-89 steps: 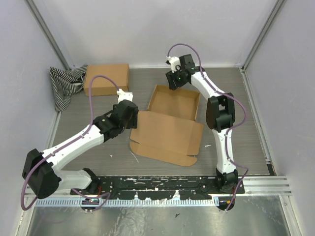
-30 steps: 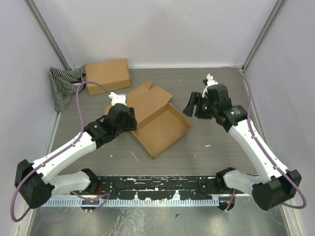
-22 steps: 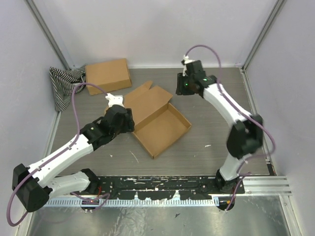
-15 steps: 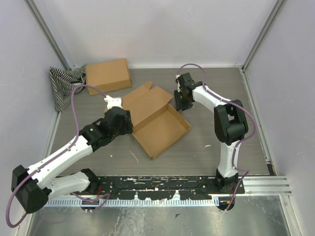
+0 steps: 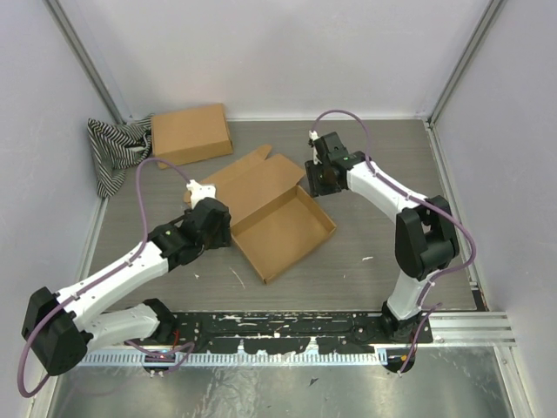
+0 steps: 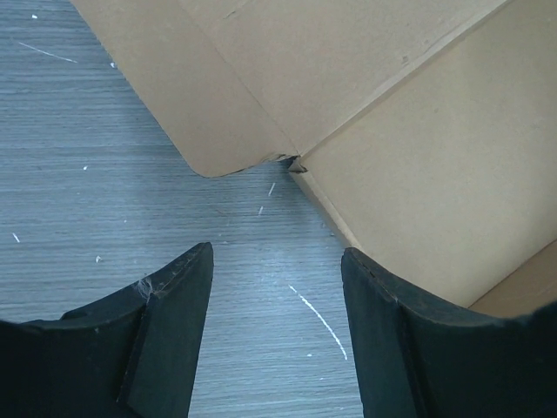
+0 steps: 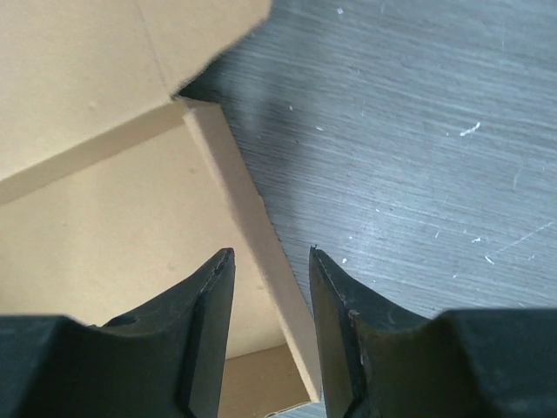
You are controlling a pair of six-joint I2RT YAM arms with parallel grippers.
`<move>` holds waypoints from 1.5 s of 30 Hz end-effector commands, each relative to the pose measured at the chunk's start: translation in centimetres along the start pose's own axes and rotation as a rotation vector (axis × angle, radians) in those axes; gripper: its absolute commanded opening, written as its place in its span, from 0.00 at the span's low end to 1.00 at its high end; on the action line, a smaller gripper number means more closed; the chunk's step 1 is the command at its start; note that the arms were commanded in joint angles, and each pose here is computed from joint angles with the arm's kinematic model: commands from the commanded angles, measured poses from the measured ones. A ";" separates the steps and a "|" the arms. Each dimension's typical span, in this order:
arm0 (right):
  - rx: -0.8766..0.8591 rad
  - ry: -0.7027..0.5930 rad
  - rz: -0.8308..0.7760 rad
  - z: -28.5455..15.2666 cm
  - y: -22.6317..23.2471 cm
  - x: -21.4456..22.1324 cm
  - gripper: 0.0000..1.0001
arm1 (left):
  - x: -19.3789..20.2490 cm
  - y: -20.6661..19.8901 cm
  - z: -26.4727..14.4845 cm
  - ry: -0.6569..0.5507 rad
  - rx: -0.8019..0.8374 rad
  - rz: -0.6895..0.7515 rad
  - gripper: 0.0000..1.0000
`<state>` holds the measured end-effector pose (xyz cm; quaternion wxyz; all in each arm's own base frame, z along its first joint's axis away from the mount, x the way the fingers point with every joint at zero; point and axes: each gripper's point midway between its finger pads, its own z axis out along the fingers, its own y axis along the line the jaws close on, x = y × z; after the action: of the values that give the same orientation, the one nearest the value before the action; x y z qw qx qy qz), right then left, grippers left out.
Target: Fold the paper box
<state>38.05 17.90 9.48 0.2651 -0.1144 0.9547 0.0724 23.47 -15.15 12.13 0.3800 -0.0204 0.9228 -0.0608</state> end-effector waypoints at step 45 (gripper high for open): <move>0.195 -0.242 0.370 -7.2 -2.1 6.4 0.74 | -11.7 -1.0 10.5 0.024 0.068 -0.272 0.74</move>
<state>26.42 14.28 7.19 0.2847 0.0465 0.9560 0.0530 35.84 -14.83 11.67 0.3489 -0.1376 0.9224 -0.0924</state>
